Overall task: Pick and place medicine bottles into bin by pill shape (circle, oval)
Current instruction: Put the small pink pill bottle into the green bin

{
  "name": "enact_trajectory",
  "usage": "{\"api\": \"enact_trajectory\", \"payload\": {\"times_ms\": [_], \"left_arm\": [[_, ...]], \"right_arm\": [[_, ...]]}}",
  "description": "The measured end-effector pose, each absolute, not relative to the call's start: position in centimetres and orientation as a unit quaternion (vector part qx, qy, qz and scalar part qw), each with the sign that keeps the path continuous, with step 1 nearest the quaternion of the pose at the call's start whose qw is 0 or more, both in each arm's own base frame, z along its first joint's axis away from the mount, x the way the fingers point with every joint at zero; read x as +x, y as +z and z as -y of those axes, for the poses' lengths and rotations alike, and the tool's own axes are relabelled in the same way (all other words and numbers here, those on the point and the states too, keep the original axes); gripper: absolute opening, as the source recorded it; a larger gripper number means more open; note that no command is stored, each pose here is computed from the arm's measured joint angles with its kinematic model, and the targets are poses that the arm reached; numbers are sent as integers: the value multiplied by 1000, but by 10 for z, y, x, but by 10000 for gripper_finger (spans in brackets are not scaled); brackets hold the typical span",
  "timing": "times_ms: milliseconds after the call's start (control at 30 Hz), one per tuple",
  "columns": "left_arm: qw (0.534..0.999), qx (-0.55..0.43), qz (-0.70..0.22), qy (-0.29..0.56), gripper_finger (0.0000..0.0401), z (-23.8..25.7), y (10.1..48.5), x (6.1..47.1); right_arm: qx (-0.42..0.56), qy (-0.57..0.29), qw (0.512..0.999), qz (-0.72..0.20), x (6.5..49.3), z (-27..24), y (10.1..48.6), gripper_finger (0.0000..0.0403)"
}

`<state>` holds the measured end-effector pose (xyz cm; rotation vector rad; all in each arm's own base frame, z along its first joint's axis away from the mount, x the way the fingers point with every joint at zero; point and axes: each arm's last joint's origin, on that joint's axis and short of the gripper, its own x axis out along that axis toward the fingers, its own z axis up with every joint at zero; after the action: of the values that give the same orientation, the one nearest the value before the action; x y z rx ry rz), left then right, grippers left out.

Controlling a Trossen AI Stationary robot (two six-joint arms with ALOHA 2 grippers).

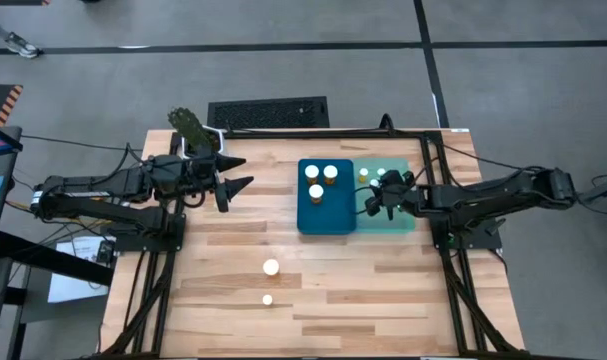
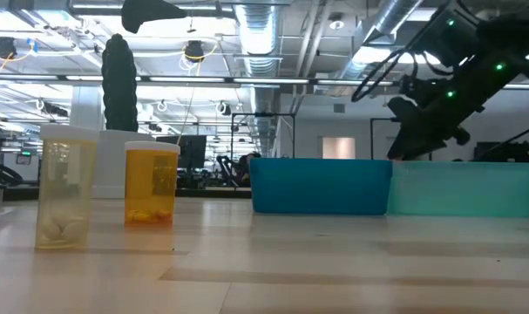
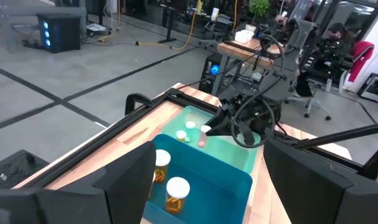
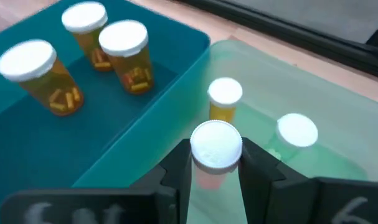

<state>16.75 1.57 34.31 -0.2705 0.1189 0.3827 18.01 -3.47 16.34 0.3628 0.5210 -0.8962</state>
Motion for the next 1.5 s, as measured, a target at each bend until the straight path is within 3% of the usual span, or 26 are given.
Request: {"api": "enact_trajectory", "payload": {"times_ms": [1500], "left_arm": [[970, -134, -59, 192, 291, -16, 343, 167]], "right_arm": [[159, -411, 843, -309, 191, 43, 141, 130]]}}
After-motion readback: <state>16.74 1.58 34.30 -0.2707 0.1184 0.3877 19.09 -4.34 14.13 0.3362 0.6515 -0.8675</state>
